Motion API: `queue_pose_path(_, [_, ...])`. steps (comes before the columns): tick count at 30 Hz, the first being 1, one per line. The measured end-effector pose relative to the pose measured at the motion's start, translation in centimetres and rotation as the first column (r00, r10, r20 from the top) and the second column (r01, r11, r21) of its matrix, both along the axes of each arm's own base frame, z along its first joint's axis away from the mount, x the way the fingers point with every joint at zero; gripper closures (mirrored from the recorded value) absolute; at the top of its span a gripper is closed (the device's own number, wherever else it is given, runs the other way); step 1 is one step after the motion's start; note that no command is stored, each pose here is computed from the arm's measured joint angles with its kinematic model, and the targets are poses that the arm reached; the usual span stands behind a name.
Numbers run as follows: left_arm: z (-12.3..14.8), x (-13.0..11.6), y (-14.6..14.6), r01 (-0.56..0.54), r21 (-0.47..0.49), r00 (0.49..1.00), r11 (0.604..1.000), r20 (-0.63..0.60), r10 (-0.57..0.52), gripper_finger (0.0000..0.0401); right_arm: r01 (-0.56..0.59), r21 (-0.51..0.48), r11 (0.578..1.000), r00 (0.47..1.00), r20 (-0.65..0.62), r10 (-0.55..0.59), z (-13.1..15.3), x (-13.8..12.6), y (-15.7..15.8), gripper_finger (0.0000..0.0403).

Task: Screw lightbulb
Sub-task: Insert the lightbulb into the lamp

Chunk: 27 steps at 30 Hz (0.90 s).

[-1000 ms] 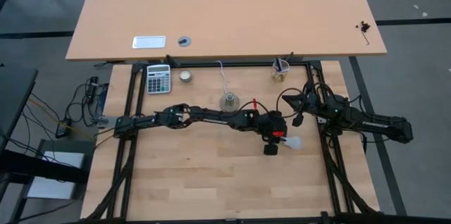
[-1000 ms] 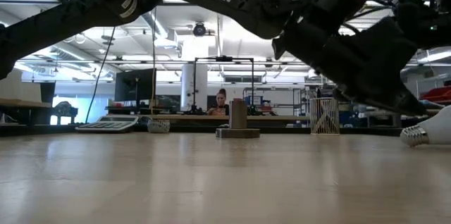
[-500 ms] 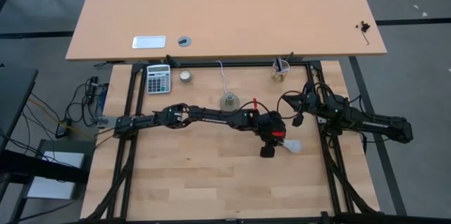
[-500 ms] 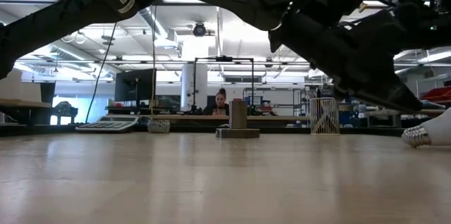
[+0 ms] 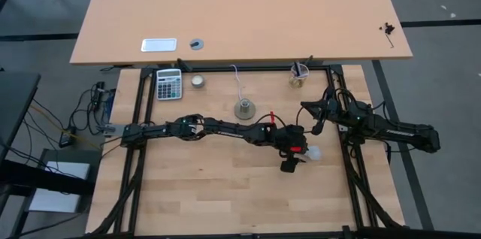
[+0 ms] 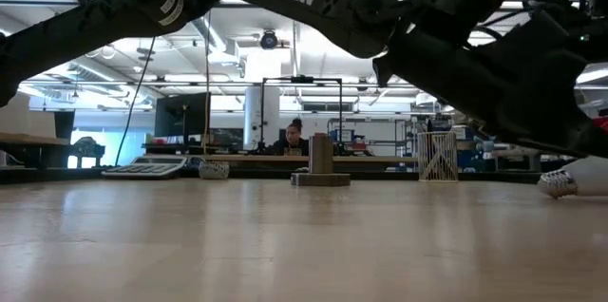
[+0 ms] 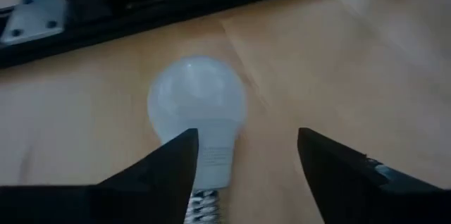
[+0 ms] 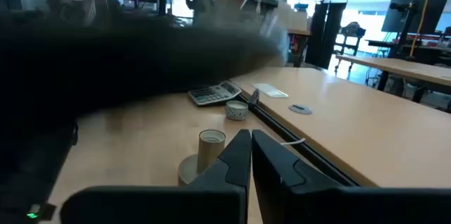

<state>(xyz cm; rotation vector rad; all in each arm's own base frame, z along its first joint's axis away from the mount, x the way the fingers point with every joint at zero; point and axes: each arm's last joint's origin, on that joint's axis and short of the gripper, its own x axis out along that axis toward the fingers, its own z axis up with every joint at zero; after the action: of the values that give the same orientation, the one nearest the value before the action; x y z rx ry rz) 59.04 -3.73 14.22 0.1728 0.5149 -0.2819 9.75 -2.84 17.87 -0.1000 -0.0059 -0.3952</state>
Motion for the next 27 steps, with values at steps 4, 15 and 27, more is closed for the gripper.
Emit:
queue_pose_path(4, [0.0, 0.0, 0.0, 0.01, -0.007, 1.0, 1.0, 0.003, -0.01, 0.0146, 0.0, 0.0, 1.0, 1.0, 0.002, 0.0, 0.0, 0.0, 0.0, 0.038])
queue_pose_path(15, [-0.4, 0.0, 1.7, -0.092, -0.003, 0.995, 0.996, -0.025, 0.092, 0.0147, 0.0, 0.0, 1.0, 1.0, 0.002, 0.0, 0.0, 0.0, 0.0, 0.0378])
queue_pose_path(27, [-2.3, 0.1, 1.5, -0.163, -0.099, 0.984, 0.982, -0.089, 0.154, 0.0146, 0.0, 0.0, 1.0, 1.0, 0.001, 0.0, 0.0, 0.0, 0.0, 0.0378])
